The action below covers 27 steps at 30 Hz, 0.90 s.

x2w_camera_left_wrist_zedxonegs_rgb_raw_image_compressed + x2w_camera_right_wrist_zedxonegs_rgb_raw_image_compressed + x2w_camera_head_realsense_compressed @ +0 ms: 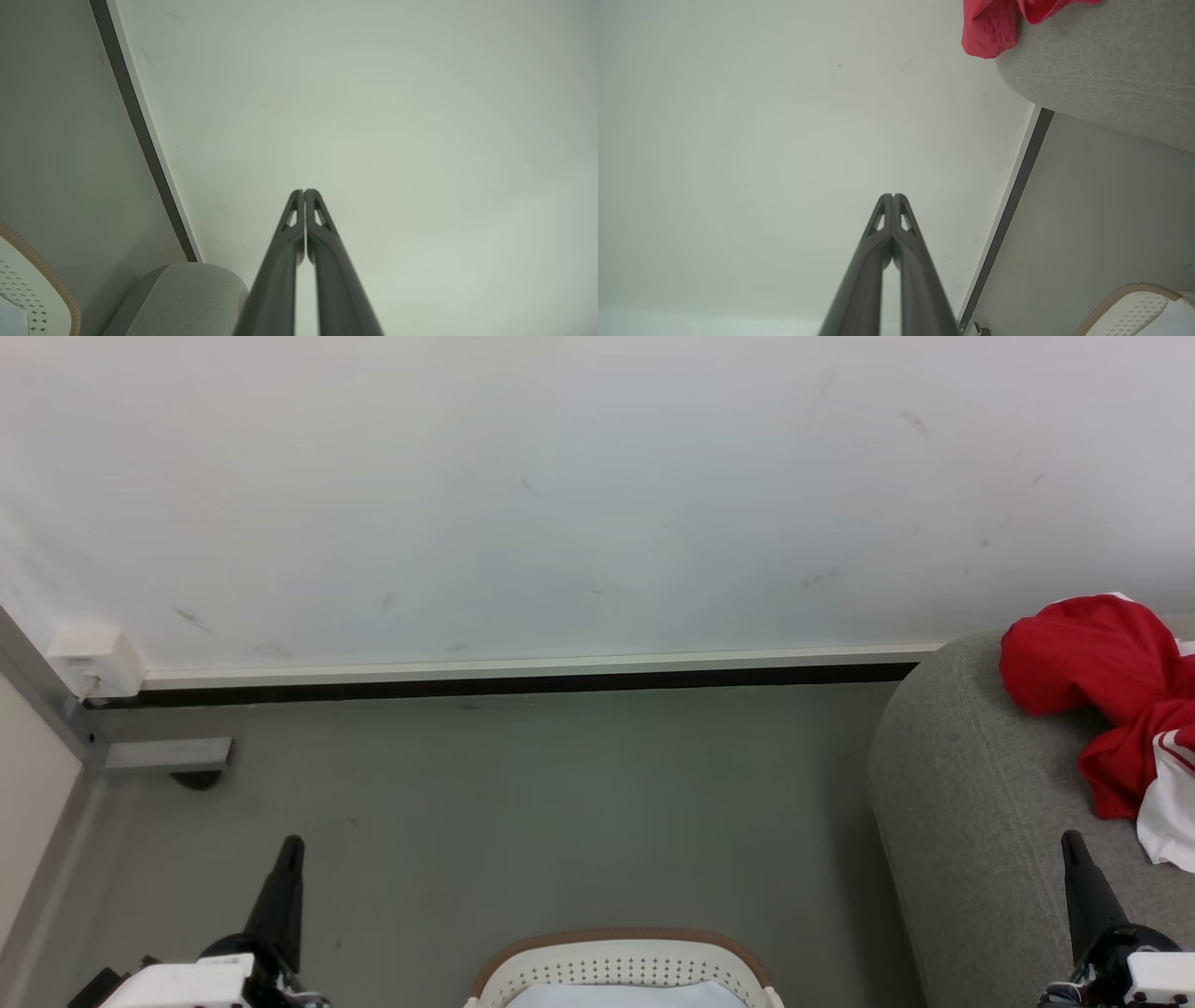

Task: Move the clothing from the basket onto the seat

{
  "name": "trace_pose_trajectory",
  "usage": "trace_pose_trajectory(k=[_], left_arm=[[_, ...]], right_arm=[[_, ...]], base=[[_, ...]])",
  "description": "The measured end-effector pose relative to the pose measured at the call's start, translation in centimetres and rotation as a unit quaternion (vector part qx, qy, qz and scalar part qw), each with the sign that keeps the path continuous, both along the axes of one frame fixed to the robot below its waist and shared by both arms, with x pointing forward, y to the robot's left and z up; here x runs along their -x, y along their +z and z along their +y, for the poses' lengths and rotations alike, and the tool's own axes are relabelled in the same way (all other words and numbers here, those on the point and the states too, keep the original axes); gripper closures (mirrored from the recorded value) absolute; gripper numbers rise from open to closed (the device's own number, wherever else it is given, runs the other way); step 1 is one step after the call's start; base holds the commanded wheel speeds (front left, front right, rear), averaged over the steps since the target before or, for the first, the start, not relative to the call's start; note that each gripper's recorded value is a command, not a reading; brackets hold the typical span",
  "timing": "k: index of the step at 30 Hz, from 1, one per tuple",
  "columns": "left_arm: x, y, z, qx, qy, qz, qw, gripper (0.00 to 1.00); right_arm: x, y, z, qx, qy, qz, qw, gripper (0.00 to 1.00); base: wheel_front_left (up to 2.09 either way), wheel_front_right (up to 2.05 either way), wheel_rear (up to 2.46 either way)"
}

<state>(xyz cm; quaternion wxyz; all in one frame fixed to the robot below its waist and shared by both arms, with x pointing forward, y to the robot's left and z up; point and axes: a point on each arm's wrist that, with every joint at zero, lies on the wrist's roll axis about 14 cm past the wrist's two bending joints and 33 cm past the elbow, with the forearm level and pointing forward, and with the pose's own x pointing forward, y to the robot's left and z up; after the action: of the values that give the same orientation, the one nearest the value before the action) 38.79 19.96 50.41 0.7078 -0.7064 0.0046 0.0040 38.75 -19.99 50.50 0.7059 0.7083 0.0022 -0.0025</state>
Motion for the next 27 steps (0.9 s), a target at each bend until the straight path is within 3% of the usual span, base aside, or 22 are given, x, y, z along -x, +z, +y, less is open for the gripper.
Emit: trace_pose_trajectory(k=[27], left_arm=[[0.00, 0.00, -0.01, 0.000, 0.000, 0.000, 1.000, 1.00]], right_arm=[[0.00, 0.00, -0.05, -0.001, -0.001, 0.000, 1.000, 1.00]], base=[[0.00, 0.00, 0.00]])
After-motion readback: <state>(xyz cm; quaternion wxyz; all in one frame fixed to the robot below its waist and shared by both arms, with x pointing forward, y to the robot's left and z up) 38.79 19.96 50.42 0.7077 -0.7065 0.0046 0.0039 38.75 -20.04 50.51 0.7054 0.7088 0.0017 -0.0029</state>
